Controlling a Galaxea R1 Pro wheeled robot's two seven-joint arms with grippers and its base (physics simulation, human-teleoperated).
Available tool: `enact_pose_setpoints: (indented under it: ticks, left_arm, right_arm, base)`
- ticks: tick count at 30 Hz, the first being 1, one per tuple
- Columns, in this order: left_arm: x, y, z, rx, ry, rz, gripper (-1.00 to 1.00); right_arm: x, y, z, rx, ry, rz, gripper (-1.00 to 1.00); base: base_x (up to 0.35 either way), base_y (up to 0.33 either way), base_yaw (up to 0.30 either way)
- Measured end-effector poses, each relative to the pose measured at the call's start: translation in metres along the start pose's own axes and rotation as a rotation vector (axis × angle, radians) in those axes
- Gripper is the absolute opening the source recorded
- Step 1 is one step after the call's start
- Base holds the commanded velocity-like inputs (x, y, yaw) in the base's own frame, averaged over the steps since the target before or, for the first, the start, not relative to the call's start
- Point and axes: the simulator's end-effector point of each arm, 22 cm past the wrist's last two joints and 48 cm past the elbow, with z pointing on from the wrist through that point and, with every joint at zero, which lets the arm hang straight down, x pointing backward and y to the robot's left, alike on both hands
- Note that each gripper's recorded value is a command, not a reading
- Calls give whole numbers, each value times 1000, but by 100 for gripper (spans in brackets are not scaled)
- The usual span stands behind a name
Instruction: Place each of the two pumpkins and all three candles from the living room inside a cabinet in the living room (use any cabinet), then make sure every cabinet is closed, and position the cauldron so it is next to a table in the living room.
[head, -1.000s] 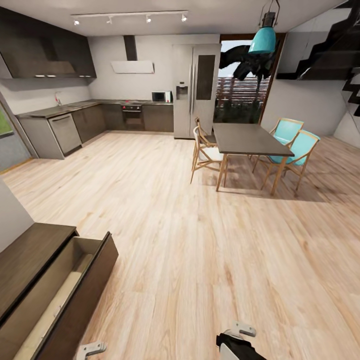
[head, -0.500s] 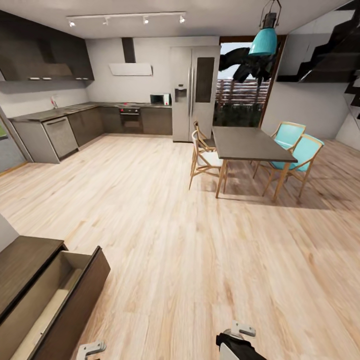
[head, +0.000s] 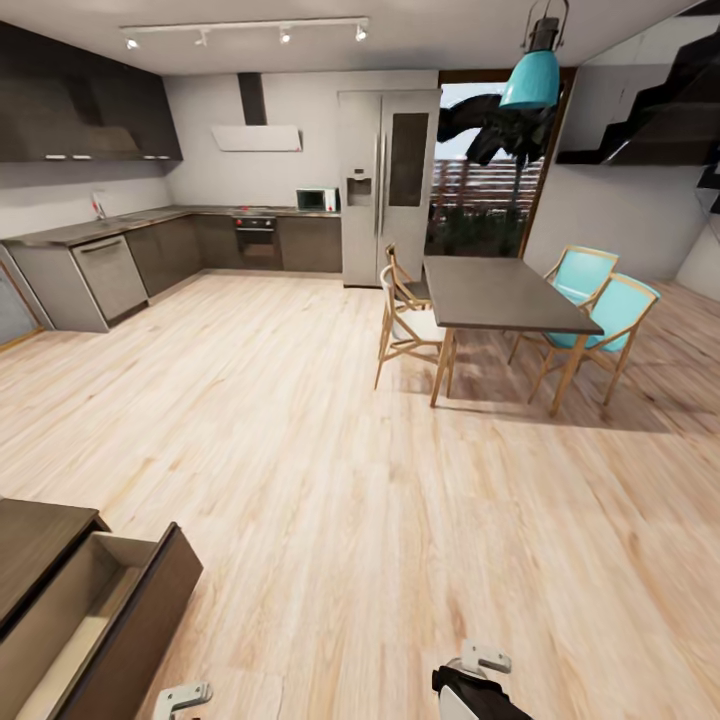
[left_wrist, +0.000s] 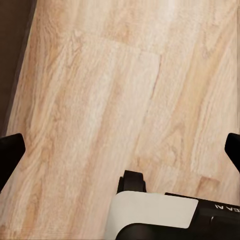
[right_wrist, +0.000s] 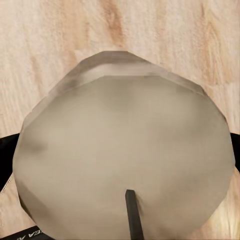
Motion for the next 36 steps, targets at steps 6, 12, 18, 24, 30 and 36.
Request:
enact_pose_setpoints:
  ticks: [6, 12, 18, 24, 30, 36]
  left_arm:
    - [0, 0, 0, 0, 0, 0, 100]
    - [0, 0, 0, 0, 0, 0, 100]
    - [0, 0, 0, 0, 0, 0, 100]
    - [0, 0, 0, 0, 0, 0, 100]
    - [0, 0, 0, 0, 0, 0, 100]
    - [0, 0, 0, 0, 0, 0, 100]
  right_arm:
    - [0, 0, 0, 0, 0, -1, -100]
    - [0, 0, 0, 0, 0, -1, -100]
    - [0, 0, 0, 0, 0, -1, -100]
    - [0, 0, 0, 0, 0, -1, -100]
    - [0, 0, 0, 0, 0, -1, -100]
    - [0, 0, 0, 0, 0, -1, -100]
  base:
    - [330, -7, 0]
    - [326, -29, 0]
    - [282, -189, 0]
    - [287, -40, 0]
    - [290, -32, 0]
    - [290, -74, 0]
